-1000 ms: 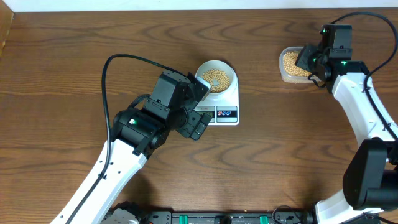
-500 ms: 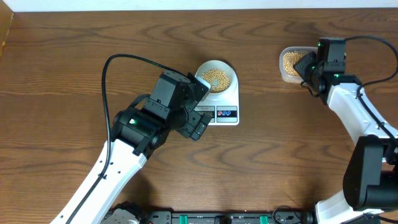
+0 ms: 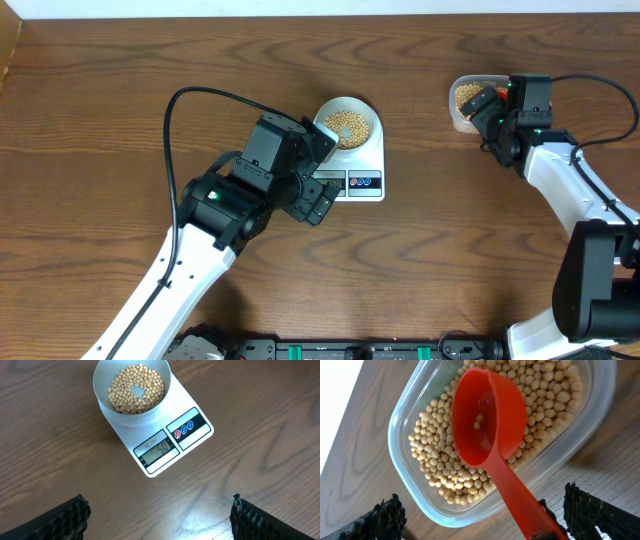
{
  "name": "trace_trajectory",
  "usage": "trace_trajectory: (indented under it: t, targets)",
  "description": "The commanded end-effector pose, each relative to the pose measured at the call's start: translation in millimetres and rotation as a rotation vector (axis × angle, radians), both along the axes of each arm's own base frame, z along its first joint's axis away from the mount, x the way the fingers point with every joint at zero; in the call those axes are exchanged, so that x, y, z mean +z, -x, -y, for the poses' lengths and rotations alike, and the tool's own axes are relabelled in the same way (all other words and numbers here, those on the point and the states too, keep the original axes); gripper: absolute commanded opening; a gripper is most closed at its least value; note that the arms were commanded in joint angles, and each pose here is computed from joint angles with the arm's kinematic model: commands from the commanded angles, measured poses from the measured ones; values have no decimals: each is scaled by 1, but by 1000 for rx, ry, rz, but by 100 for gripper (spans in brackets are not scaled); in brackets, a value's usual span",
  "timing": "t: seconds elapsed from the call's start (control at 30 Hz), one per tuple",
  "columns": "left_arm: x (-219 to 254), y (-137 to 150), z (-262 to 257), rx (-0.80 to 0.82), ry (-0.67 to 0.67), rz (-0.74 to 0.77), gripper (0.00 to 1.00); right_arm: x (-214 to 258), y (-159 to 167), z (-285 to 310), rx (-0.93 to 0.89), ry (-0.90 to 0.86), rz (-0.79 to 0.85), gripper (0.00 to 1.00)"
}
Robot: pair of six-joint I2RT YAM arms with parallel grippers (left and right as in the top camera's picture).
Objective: Scoop item into bowl and weigh 50g on scale
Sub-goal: 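Open the right gripper to leave the scoop in the tub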
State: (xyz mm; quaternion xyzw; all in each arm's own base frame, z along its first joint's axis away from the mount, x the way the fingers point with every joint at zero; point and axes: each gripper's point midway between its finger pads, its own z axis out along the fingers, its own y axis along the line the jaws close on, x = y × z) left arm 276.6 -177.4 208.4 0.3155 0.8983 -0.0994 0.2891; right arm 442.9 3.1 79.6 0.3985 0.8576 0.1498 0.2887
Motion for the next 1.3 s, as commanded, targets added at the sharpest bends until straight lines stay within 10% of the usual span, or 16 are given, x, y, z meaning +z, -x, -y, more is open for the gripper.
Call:
trace_trajectory:
  t: [0.0, 0.5, 1.27]
  targets:
    - [1, 0, 2, -18, 0, 1, 92, -1, 4, 1, 72, 40, -6, 99]
    - [1, 0, 2, -18, 0, 1, 92, -10, 48, 21, 322, 329, -190, 99]
    - [1, 0, 2, -18, 0, 1, 92, 86, 75, 19, 634, 590, -46, 99]
